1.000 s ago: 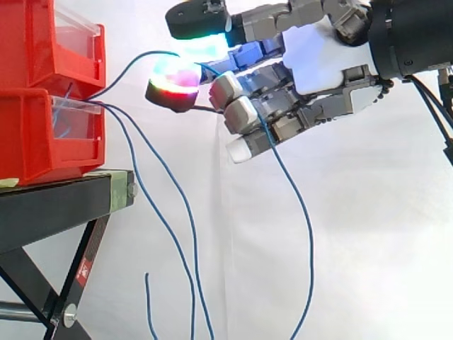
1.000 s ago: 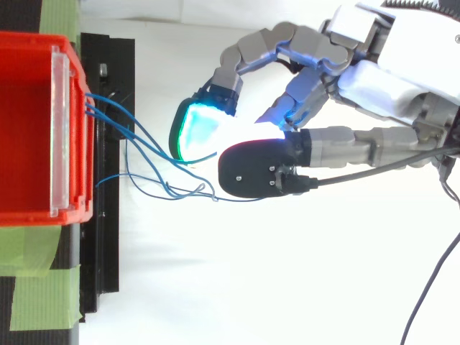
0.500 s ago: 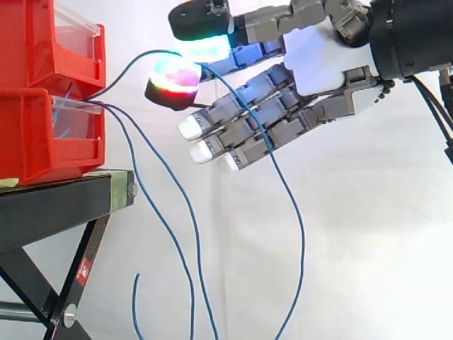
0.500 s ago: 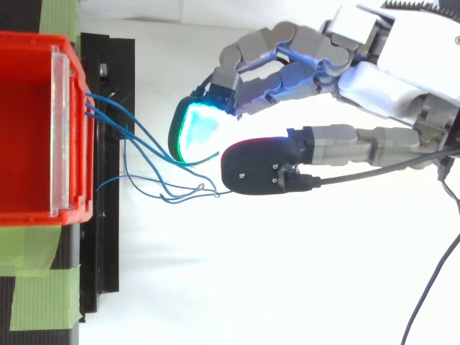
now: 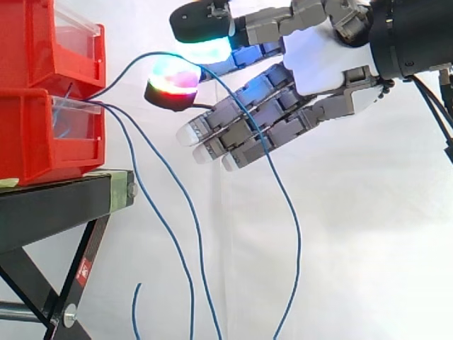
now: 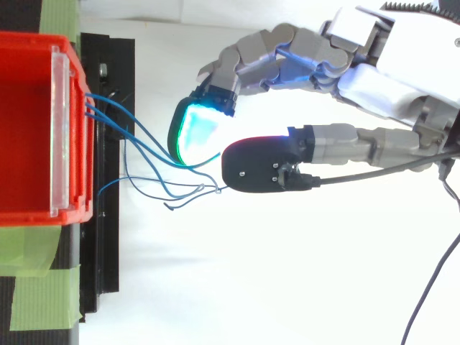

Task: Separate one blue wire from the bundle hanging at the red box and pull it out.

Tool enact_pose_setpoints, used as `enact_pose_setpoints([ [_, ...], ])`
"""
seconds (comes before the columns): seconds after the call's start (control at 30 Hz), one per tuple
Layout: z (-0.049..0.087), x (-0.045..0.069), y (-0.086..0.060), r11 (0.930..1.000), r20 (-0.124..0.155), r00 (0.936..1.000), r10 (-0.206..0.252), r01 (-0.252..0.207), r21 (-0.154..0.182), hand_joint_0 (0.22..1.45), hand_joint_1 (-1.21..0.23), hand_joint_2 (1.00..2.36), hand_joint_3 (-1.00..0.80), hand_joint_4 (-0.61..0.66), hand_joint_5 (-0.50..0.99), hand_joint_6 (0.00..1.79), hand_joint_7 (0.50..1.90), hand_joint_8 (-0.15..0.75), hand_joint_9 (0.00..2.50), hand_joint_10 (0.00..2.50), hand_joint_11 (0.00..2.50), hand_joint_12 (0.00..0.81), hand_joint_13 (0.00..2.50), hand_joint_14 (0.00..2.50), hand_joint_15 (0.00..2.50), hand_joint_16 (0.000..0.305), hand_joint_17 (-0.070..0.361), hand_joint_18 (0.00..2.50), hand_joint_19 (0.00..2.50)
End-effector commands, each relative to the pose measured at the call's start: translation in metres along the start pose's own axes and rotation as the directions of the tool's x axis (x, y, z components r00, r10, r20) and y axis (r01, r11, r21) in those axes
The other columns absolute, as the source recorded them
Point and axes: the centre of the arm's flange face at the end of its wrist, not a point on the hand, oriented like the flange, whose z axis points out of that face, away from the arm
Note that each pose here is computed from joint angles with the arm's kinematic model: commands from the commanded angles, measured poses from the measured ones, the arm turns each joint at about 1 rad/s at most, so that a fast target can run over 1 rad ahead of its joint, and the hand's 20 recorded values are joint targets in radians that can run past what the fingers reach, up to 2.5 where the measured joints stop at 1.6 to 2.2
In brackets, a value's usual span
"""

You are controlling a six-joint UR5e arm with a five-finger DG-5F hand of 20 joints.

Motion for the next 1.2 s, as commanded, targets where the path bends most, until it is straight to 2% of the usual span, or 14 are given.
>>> enact_pose_setpoints([
  [0.0, 0.000, -0.001, 0.000, 1.0000, 0.002, 1.0000, -0.001, 0.001, 0.000, 0.42, -0.65, 1.82, -0.18, -0.19, -0.12, 0.92, 0.96, 0.315, 0.41, 0.01, 0.50, 0.445, 0.12, 0.01, 0.43, 0.068, 0.153, 0.02, 0.19],
  [0.63, 0.000, 0.000, 0.000, 1.0000, 0.000, 1.0000, -0.001, 0.001, 0.000, 0.44, -0.67, 1.74, -0.16, -0.19, -0.13, 0.92, 0.96, 0.313, 0.42, 0.01, 0.49, 0.443, 0.16, 0.01, 0.42, 0.068, 0.153, 0.06, 0.19],
  [0.8, -0.001, -0.002, -0.002, 0.9997, 0.004, 0.9998, -0.019, 0.019, 0.016, 0.44, -0.67, 1.75, -0.16, -0.20, -0.13, 0.92, 0.95, 0.318, 0.43, 0.01, 0.49, 0.445, 0.18, 0.01, 0.42, 0.068, 0.152, 0.08, 0.19],
  [0.83, -0.005, -0.003, -0.005, 0.9976, -0.005, 0.9987, -0.050, 0.051, 0.046, 0.44, -0.67, 1.75, -0.16, -0.20, -0.13, 0.92, 0.96, 0.316, 0.43, 0.01, 0.50, 0.445, 0.18, 0.01, 0.42, 0.068, 0.152, 0.09, 0.19],
  [0.87, -0.011, -0.006, -0.011, 0.9887, -0.023, 0.9942, -0.105, 0.107, 0.105, 0.44, -0.67, 1.75, -0.16, -0.20, -0.13, 0.92, 0.96, 0.317, 0.43, 0.01, 0.50, 0.445, 0.18, 0.01, 0.42, 0.068, 0.152, 0.09, 0.19],
  [0.9, -0.014, -0.007, -0.013, 0.9842, -0.030, 0.9920, -0.122, 0.125, 0.125, 0.44, -0.67, 1.76, -0.16, -0.20, -0.13, 0.92, 0.95, 0.316, 0.43, 0.01, 0.50, 0.446, 0.19, 0.01, 0.42, 0.068, 0.152, 0.09, 0.19],
  [0.93, -0.018, -0.009, -0.016, 0.9739, -0.048, 0.9863, -0.158, 0.163, 0.158, 0.44, -0.67, 1.76, -0.16, -0.20, -0.13, 0.92, 0.95, 0.317, 0.43, 0.01, 0.49, 0.445, 0.19, 0.01, 0.42, 0.068, 0.152, 0.09, 0.19],
  [0.97, -0.021, -0.008, -0.017, 0.9667, -0.065, 0.9819, -0.178, 0.187, 0.175, 0.44, -0.67, 1.76, -0.16, -0.20, -0.13, 0.92, 0.95, 0.317, 0.43, 0.01, 0.49, 0.446, 0.19, 0.01, 0.42, 0.068, 0.152, 0.09, 0.19],
  [1.0, -0.025, -0.005, -0.019, 0.9581, -0.097, 0.9752, -0.199, 0.214, 0.190, 0.44, -0.67, 1.76, -0.16, -0.20, -0.13, 0.92, 0.95, 0.318, 0.43, 0.01, 0.50, 0.446, 0.19, 0.01, 0.42, 0.068, 0.152, 0.10, 0.19],
  [1.03, -0.025, -0.005, -0.019, 0.9581, -0.097, 0.9752, -0.199, 0.214, 0.190, 0.44, -0.67, 1.76, -0.17, -0.20, -0.13, 0.92, 0.95, 0.318, 0.43, 0.01, 0.50, 0.447, 0.19, 0.01, 0.42, 0.068, 0.152, 0.10, 0.19],
  [1.1, -0.026, -0.001, -0.018, 0.9594, -0.128, 0.9728, -0.193, 0.215, 0.183, 0.44, -0.67, 1.76, -0.17, -0.20, -0.13, 0.92, 0.96, 0.318, 0.44, 0.01, 0.49, 0.447, 0.19, 0.01, 0.42, 0.067, 0.152, 0.10, 0.19],
  [1.13, -0.026, -0.001, -0.018, 0.9594, -0.128, 0.9728, -0.193, 0.215, 0.183, 0.44, -0.67, 1.76, -0.16, -0.20, -0.13, 0.92, 0.96, 0.320, 0.44, 0.01, 0.50, 0.447, 0.19, 0.01, 0.42, 0.067, 0.152, 0.10, 0.19],
  [1.17, -0.027, 0.005, -0.019, 0.9588, -0.182, 0.9647, -0.191, 0.223, 0.177, 0.44, -0.67, 1.76, -0.16, -0.20, -0.13, 0.92, 0.95, 0.319, 0.44, 0.01, 0.50, 0.448, 0.20, 0.01, 0.42, 0.068, 0.152, 0.11, 0.20],
])
